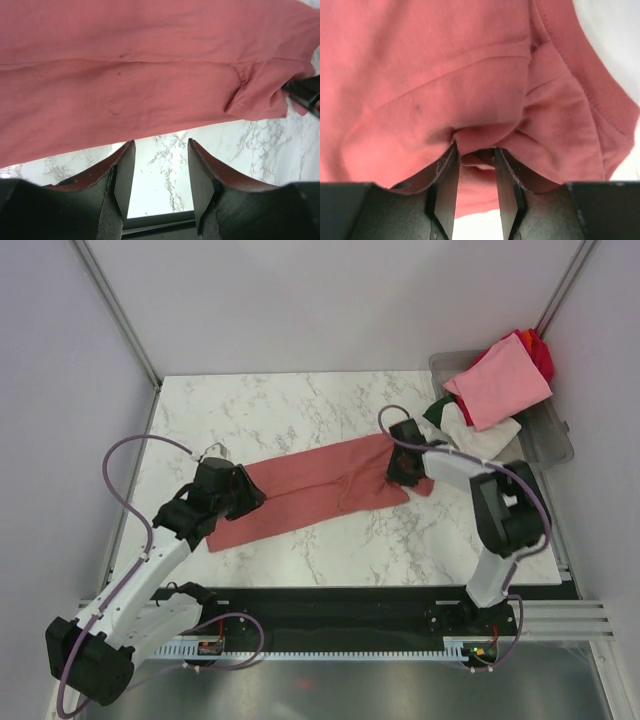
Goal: Fold and stack the t-shirts
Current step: Fold the tshirt
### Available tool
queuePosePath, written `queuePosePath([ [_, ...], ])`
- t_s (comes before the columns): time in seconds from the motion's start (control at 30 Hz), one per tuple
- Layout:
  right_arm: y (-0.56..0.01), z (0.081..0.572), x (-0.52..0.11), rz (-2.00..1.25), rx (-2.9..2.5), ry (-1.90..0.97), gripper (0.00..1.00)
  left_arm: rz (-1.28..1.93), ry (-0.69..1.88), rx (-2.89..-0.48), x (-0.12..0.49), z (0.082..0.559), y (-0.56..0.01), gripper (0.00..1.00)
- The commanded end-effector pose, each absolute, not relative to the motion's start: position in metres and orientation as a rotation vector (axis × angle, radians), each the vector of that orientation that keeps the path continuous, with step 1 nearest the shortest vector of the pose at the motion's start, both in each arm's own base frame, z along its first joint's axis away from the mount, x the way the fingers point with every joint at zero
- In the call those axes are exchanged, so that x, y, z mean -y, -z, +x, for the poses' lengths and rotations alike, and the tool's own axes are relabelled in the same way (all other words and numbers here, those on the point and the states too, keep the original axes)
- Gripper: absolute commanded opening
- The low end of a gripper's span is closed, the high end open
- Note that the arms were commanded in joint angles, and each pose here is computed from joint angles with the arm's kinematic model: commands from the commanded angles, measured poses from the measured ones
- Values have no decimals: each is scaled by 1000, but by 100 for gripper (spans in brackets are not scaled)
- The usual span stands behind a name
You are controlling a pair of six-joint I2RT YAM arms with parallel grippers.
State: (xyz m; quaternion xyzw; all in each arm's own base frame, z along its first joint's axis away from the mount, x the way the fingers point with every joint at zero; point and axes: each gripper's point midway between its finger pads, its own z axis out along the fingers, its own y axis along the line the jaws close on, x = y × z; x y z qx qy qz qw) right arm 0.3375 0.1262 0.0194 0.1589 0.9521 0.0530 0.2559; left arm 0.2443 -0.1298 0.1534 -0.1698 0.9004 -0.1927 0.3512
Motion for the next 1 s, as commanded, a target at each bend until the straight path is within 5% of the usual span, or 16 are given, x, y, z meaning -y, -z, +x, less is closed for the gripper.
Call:
queuePosePath([
  [0.0,-52,441,-152,403,-2452,-123,41,-533,449,-2276,110,250,-151,54],
  [0.03,-18,453,-156,406,-2537,-59,41,-534,444,-2282,109,250,-150,54],
  [0.13,-43,544,-180,441,-2415,-68,48,-506,447,-2304,110,251,-147,53],
  [0.27,-112,581,-192,387,-2321,-99,72,-437,475,-2352,119,248,-142,53],
  [0.43,-150,520,-185,305,-2262,-221,77,-420,477,-2340,119,249,-144,52],
  [0.67,-110,410,-210,305,-2362,-538,72,-373,501,-2272,118,251,-171,53],
  [0.97,-95,323,-305,401,-2384,-705,68,-376,485,-2254,113,247,-191,54],
])
